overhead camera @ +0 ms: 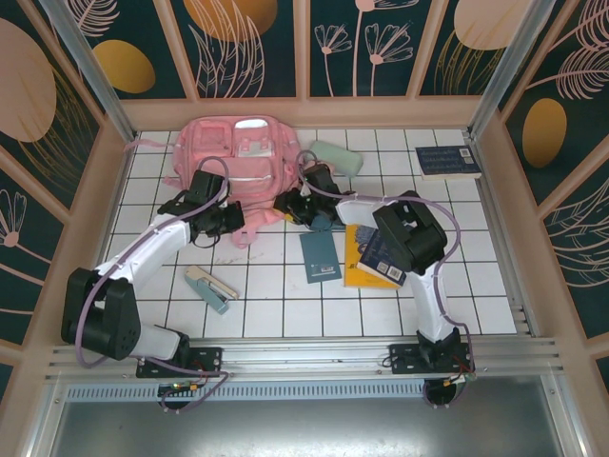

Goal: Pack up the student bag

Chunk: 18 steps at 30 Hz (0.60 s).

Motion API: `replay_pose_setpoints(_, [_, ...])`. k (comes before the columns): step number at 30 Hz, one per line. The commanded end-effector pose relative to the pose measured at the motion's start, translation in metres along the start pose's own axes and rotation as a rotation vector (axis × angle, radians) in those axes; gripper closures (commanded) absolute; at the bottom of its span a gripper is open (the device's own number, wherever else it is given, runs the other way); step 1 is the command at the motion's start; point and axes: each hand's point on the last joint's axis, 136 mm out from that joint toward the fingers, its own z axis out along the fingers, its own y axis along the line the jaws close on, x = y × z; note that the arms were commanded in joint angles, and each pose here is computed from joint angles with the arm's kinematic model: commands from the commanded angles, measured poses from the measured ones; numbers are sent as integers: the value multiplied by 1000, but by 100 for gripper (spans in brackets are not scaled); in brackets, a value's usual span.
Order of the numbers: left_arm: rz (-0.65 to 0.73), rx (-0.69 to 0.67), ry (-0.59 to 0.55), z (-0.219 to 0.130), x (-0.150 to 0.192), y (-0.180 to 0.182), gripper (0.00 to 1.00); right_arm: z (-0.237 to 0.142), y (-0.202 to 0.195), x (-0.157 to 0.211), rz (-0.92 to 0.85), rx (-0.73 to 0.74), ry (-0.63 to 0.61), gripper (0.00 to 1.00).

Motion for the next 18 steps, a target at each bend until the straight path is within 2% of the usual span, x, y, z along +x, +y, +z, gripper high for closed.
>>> replay_pose_setpoints(1, [2,69,8,-19,12,-15,100,-10,14,-45,-90,-55,-68,82])
replay_pose_setpoints(3, [3,51,7,-21,15,-11,100,-9,13,-49,-121,-35,-60,95])
replay_pose_setpoints(4, [8,37,4,-23,15,-8,100,-18,4,-66,-115,-18,-84,100])
replay_pose_setpoints(13, [29,-126,6,-10,24,28,100,-50,-24,-127,-106,42,-143,100])
replay_pose_setpoints(18, [23,-112,-6,-6,23,28,100,-51,-20,-134,-152,63,-136,100])
